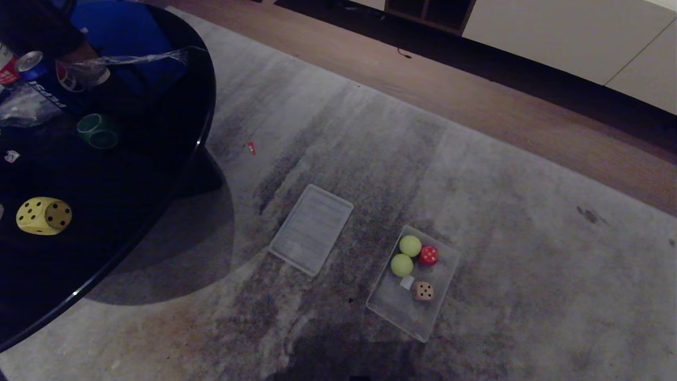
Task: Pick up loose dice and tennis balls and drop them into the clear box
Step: Pick up toys out of the box
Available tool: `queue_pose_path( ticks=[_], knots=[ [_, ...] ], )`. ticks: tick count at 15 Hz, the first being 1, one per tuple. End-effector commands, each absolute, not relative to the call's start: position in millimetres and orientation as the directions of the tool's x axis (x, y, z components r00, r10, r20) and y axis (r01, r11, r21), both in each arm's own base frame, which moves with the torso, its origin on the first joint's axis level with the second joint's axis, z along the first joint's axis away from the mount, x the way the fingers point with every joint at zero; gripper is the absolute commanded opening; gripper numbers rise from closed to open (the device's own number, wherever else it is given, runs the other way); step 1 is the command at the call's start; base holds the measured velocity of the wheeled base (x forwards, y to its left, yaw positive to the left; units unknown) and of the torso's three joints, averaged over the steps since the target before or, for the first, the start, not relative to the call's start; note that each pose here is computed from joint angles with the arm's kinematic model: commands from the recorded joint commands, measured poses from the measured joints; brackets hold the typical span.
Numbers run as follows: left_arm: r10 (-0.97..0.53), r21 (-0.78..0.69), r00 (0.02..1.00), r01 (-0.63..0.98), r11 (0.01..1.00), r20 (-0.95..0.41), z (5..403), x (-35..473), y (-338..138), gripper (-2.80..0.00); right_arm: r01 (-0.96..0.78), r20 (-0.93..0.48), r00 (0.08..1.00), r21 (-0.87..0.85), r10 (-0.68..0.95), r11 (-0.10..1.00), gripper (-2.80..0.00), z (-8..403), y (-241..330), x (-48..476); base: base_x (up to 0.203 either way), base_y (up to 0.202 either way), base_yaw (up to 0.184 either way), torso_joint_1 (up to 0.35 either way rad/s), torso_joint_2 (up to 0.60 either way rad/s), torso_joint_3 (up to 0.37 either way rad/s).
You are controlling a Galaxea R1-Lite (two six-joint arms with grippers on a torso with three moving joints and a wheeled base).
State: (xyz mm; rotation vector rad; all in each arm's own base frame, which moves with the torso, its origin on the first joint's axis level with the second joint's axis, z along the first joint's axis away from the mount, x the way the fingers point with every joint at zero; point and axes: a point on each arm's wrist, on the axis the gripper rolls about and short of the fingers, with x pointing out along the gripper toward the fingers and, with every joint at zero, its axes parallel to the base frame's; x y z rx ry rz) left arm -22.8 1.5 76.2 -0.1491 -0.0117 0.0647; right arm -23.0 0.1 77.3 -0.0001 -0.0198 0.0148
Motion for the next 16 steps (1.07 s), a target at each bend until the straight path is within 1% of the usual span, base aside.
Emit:
queue_pose_path(
  ticks=[1,16],
  knots=[
    [0.066,-0.15,0.998,-0.064,0.987,0.008,76.3,-22.9,1.5,-2.8,-0.015,0.012,1.0,0.0,0.015,1.0,-2.8,75.2,0.1,-22.3,0.0,0.0,0.0,-0.002,0.01,0.194],
    [0.066,-0.152,0.998,-0.064,0.986,0.009,76.4,-22.9,1.5,-2.8,-0.015,0.011,1.0,0.0,0.015,1.0,-2.8,75.2,0.1,-22.2,0.0,0.0,0.0,0.003,0.0,0.203]
  ],
)
